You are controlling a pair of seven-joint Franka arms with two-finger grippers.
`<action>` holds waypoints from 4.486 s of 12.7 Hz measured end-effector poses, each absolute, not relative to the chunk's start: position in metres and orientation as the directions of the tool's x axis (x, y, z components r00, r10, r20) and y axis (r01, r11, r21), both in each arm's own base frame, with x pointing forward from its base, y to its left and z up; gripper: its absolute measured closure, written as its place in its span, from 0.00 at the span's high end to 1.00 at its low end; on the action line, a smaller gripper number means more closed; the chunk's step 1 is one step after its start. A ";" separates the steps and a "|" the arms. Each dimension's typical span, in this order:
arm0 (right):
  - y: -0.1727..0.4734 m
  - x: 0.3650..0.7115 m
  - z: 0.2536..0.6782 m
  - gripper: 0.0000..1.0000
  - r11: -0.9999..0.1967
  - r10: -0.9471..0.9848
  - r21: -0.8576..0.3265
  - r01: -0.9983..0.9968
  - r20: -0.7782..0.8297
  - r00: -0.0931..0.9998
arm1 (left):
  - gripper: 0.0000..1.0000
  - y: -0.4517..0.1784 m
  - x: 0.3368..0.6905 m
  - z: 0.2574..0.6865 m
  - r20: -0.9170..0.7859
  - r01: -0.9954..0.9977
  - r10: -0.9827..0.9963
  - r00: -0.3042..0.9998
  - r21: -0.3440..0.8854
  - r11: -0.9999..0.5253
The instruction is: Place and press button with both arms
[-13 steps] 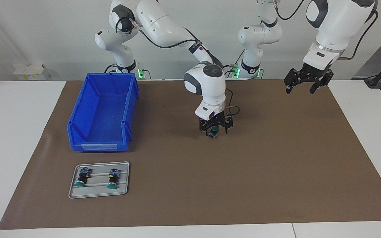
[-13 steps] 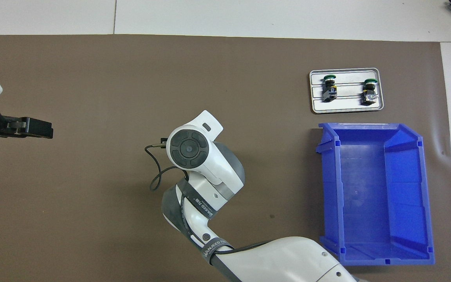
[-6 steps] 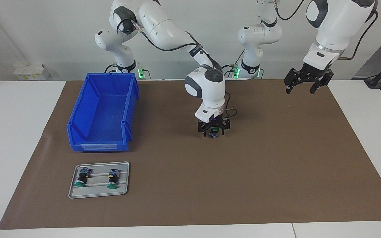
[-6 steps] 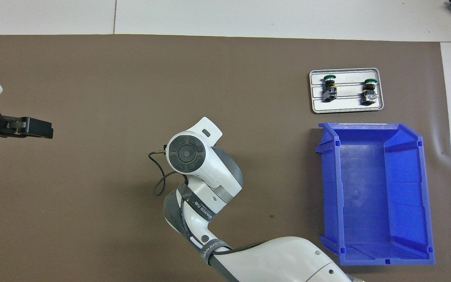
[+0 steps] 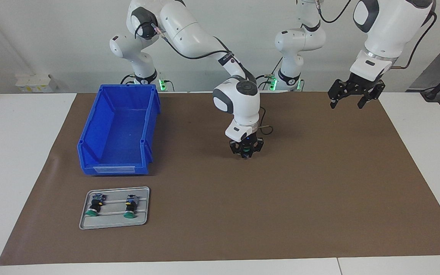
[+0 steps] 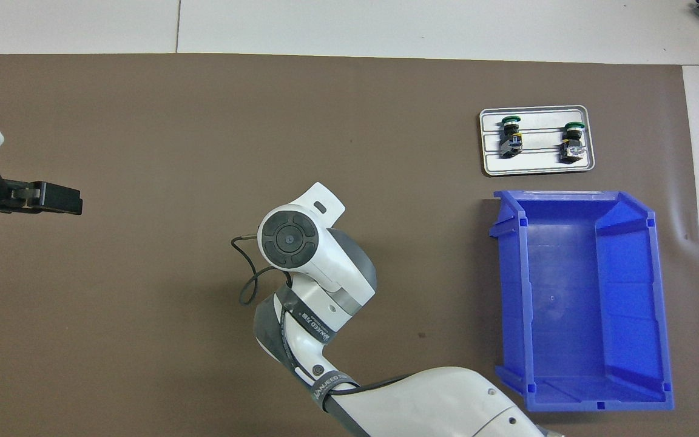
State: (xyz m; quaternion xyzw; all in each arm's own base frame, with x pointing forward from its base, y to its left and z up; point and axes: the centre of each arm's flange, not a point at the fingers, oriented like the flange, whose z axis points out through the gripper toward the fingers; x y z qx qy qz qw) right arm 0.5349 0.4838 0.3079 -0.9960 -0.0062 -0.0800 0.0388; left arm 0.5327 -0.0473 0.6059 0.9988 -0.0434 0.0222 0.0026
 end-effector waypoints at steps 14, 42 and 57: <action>0.260 0.642 0.469 0.29 -0.995 0.018 0.095 -0.011 0.301 0.953 | 1.00 -0.047 0.533 0.606 0.045 -0.087 -0.087 0.995 0.003 -0.996; -0.014 0.526 0.374 0.99 -0.997 0.061 0.061 0.049 0.223 0.973 | 1.00 -0.047 0.533 0.606 0.045 -0.087 -0.087 0.995 0.003 -0.996; -0.029 0.543 0.627 1.00 -0.988 -0.151 0.025 -0.152 0.038 0.988 | 1.00 -0.047 0.533 0.606 0.045 -0.087 -0.087 0.995 0.003 -0.996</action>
